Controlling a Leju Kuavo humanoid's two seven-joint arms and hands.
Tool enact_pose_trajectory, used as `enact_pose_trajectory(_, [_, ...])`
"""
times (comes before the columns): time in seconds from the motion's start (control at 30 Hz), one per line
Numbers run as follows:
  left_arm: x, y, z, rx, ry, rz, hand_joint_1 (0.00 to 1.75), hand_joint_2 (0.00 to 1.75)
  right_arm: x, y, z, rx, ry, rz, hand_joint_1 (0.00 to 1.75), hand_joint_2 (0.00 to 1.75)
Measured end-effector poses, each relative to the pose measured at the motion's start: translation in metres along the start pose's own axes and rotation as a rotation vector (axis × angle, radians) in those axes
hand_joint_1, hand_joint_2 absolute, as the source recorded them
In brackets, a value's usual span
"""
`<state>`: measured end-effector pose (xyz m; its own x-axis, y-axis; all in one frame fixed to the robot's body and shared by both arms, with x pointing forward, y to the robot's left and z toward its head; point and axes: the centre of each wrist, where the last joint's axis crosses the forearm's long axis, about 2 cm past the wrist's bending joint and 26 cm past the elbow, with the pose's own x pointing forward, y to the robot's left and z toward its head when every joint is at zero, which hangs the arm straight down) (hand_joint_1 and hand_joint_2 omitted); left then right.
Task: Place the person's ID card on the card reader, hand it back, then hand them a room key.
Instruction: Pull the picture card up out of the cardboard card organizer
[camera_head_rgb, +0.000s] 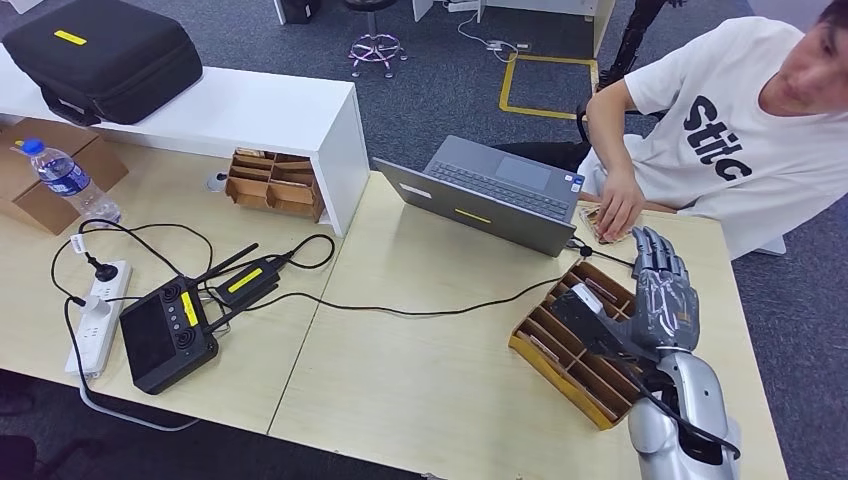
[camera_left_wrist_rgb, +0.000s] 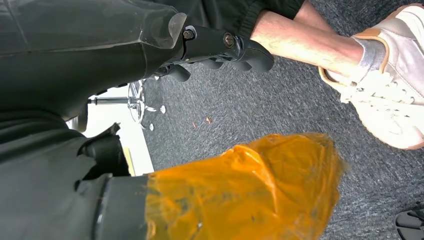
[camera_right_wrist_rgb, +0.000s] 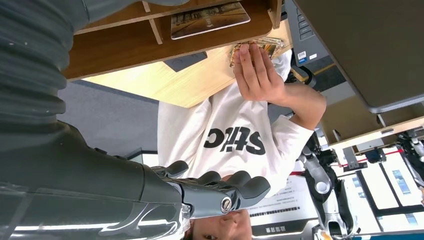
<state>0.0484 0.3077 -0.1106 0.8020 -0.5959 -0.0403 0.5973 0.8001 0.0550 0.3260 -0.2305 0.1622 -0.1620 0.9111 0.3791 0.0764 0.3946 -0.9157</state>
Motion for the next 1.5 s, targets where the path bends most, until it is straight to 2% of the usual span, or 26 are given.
enact_pose_trajectory(0.23, [0.0, 0.0, 0.0, 0.0, 0.0, -0.001, 0.0, 0.0, 0.0, 0.0, 0.0, 0.004, 0.004, 0.001, 0.0, 1.75])
enact_pose_trajectory(0.63, [0.002, 0.0, 0.0, 0.003, -0.007, -0.029, 0.0, 0.0, -0.013, 0.014, -0.016, 0.077, 0.095, -0.003, 0.0, 1.75])
enact_pose_trajectory(1.5, [0.002, 0.0, 0.0, 0.005, -0.007, -0.039, 0.0, 0.0, -0.016, 0.022, -0.016, 0.107, 0.114, -0.014, 0.0, 1.75])
